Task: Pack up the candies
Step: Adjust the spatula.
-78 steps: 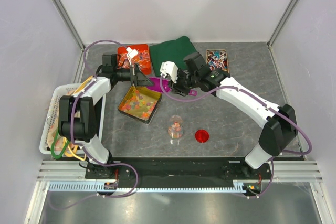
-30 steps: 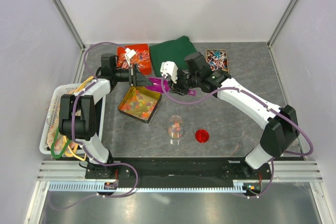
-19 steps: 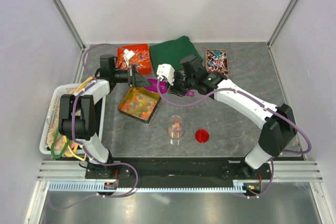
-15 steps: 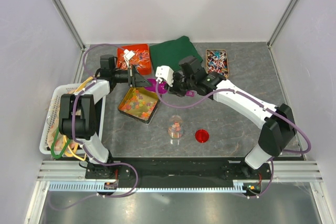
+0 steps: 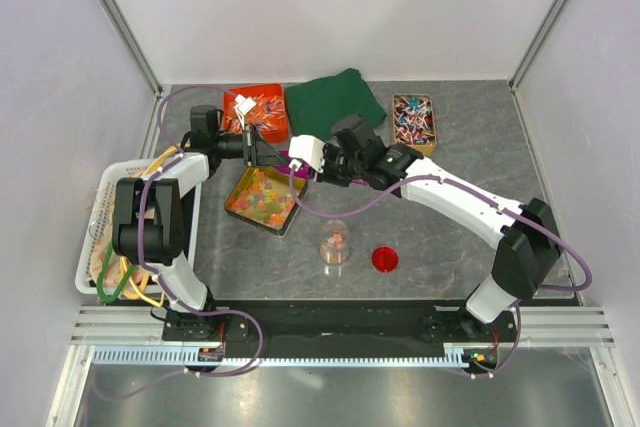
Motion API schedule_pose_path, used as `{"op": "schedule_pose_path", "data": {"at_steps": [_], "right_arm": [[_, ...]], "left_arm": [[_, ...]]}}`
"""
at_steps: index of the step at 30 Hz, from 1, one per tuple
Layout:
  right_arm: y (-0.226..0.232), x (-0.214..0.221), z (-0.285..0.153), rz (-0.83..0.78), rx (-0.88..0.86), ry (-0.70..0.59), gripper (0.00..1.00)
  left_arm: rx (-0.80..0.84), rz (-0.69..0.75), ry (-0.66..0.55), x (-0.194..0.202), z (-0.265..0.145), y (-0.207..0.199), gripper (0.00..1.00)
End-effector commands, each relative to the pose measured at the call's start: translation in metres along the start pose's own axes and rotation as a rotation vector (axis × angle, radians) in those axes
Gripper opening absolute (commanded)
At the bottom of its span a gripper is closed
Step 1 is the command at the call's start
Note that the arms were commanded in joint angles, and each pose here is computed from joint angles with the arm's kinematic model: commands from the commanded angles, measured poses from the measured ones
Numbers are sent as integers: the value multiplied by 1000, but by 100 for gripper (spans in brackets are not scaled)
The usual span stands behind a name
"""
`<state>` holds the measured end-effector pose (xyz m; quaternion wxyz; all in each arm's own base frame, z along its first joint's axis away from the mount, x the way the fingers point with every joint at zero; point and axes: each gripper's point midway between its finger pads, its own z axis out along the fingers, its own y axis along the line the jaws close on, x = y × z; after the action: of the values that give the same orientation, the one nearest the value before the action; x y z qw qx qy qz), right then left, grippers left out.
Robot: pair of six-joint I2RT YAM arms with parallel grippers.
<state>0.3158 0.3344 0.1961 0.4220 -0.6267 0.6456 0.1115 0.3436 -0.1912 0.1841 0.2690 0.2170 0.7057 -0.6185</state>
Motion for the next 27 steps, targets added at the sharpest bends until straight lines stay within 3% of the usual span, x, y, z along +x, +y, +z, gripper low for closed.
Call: {"op": "schedule_pose_path", "data": {"at_steps": [1, 9, 13, 19, 24, 25, 27], "right_arm": [[43, 0, 20, -44, -141, -13, 23], [47, 3, 21, -62, -151, -4, 26], [47, -1, 20, -55, -152, -16, 0], [44, -6, 16, -44, -139, -27, 0], [39, -6, 11, -50, -119, -16, 0], [39, -5, 12, -52, -117, -11, 0], [39, -2, 11, -60, -116, 2, 0]], "left_arm": [[78, 12, 23, -6, 2, -20, 2], [81, 9, 24, -5, 2, -21, 2], [81, 4, 24, -5, 2, -20, 2], [74, -14, 24, -3, 3, -14, 4], [74, -17, 24, -4, 3, -13, 14], [72, -19, 24, -4, 3, -12, 19], [71, -8, 20, -7, 2, -15, 38]]}}
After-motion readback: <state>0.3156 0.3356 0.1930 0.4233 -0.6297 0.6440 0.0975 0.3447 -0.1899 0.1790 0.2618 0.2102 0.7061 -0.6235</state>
